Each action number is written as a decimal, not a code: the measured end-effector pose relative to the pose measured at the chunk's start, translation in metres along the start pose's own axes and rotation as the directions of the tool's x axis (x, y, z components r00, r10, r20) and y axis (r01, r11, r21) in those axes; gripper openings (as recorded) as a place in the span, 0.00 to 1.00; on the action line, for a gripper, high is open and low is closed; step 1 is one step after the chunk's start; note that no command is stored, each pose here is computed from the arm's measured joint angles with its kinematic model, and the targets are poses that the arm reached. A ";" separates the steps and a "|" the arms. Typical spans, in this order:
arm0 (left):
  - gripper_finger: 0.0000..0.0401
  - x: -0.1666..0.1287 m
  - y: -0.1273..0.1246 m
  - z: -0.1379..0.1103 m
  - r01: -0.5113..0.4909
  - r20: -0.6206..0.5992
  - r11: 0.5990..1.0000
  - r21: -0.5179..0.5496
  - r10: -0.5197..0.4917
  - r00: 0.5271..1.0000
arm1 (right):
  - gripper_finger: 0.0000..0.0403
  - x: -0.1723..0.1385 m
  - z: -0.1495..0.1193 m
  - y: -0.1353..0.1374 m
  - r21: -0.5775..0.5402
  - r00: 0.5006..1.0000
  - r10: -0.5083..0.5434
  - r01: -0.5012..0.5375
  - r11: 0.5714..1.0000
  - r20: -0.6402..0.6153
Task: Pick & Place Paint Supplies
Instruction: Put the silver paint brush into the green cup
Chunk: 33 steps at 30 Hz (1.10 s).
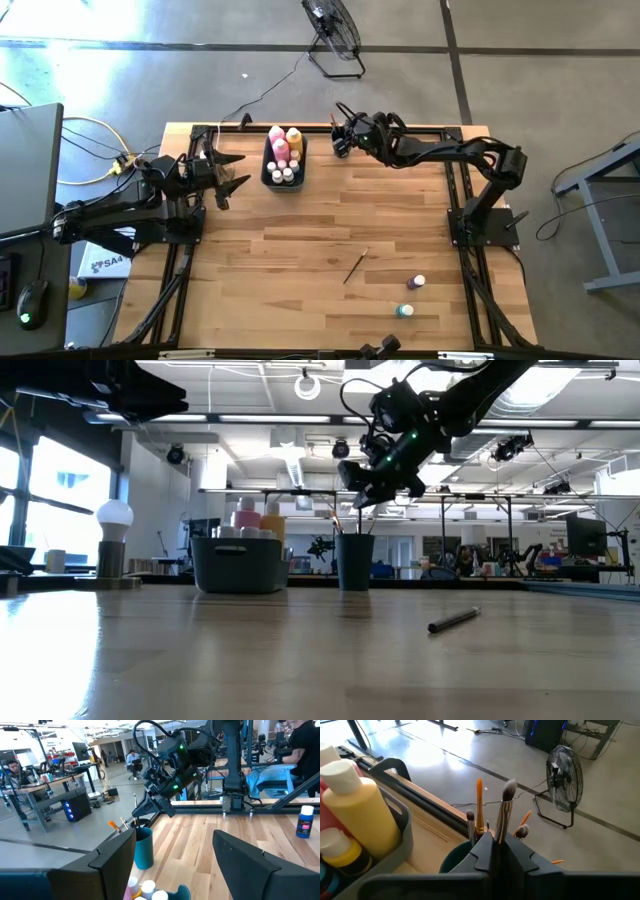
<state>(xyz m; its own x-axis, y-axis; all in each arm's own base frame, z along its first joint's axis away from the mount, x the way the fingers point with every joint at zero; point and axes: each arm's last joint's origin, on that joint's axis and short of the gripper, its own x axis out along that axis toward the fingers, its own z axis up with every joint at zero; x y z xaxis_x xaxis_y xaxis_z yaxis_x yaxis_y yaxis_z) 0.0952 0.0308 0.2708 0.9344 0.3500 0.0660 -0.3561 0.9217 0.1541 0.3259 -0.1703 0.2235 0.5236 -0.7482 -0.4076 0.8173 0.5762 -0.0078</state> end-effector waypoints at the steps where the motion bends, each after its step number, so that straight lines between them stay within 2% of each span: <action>1: 0.65 0.000 0.000 0.000 0.000 0.000 1.000 0.000 0.000 1.000 | 0.04 0.000 0.000 0.000 0.000 1.000 0.000 0.000 1.000 0.001; 6: 0.65 0.000 0.000 0.000 0.000 0.000 1.000 0.000 0.000 1.000 | 0.13 0.000 0.000 0.000 -0.001 1.000 0.000 0.000 1.000 0.003; 10: 0.65 0.000 0.000 0.000 0.000 0.001 1.000 0.000 0.000 1.000 | 0.23 0.000 0.000 0.001 -0.036 1.000 0.028 -0.028 0.999 -0.002; 19: 0.65 0.000 0.000 0.000 0.000 0.001 1.000 -0.002 0.000 1.000 | 0.45 0.000 0.000 0.000 -0.036 1.000 0.012 -0.012 0.999 0.002; 21: 0.65 0.000 0.000 0.000 0.000 0.000 1.000 -0.002 0.000 1.000 | 0.48 0.000 0.000 0.000 -0.043 1.000 0.013 -0.013 0.999 0.001; 28: 0.65 0.000 0.000 0.000 0.000 -0.005 1.000 -0.001 0.000 1.000 | 0.50 -0.001 -0.002 0.003 -0.168 0.999 0.037 -0.040 0.985 -0.017; 31: 0.65 0.000 0.000 -0.001 0.001 -0.009 1.000 -0.001 -0.001 1.000 | 0.50 -0.001 -0.002 0.004 -0.154 0.997 0.077 -0.080 0.985 -0.027; 33: 0.65 0.000 0.000 -0.001 0.001 -0.009 1.000 -0.001 -0.001 1.000 | 0.50 -0.001 -0.002 0.004 -0.068 0.994 0.100 -0.102 0.992 -0.033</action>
<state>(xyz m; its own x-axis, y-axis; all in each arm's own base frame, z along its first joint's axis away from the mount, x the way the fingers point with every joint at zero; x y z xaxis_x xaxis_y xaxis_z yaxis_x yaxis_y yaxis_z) 0.0952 0.0308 0.2700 0.9349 0.3505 0.0567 -0.3550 0.9221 0.1536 0.3281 -0.1669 0.2219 0.5943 -0.6757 -0.4361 0.7414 0.6705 -0.0286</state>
